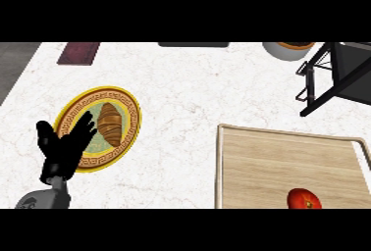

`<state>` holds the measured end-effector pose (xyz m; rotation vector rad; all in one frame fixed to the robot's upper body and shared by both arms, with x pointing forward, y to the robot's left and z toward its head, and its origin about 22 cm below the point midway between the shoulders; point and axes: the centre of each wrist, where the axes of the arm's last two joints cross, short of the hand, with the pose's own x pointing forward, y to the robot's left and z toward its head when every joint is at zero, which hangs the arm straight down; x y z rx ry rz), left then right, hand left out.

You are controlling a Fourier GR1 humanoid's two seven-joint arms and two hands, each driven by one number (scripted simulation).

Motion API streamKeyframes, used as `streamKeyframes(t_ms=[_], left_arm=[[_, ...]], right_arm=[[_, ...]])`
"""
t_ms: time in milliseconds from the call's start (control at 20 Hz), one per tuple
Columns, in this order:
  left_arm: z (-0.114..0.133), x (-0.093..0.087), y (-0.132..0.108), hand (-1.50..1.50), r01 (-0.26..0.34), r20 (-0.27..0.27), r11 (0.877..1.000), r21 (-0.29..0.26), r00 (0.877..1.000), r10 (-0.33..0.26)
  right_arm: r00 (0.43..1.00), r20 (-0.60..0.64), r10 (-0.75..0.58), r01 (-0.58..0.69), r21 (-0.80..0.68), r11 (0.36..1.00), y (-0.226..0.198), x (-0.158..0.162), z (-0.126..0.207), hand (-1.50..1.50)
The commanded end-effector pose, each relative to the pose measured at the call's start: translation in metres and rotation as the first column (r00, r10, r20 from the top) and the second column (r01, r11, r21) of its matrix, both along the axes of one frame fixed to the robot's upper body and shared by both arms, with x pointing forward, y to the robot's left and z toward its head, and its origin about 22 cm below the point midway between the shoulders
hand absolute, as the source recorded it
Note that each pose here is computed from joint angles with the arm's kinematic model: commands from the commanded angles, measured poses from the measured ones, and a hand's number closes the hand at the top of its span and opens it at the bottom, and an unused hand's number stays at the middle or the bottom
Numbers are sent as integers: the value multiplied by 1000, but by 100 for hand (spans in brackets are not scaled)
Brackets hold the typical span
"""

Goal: Pick the can from the tray and place it in the tiered shelf

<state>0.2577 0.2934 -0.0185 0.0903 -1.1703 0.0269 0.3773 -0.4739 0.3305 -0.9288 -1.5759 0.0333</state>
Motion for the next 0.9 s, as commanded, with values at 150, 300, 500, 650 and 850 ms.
streamKeyframes(t_ms=[150, 300, 500, 650, 850], left_arm=[[-3, 1, 7, 0, -11, -35, 1000, -14, 999, 10], [-20, -9, -6, 0, -15, -51, 1000, -12, 999, 15], [-12, -3, 5, 0, -3, -49, 1000, -7, 999, 3], [-1, 0, -1, 0, -12, -31, 1000, 13, 999, 12], [-3, -11, 1, 0, 7, -55, 1000, -24, 998, -8]], right_arm=[[990, 144, 3, -41, 261, 964, -19, -17, 24, -150], [974, 196, -113, 52, 295, 954, -28, -23, 14, -150], [937, 224, -267, 201, 278, 939, -52, -49, 30, -150], [900, 247, -359, 275, 317, 908, -80, -82, 38, -150], [861, 255, -440, 319, 403, 858, -103, -113, 42, -150]])
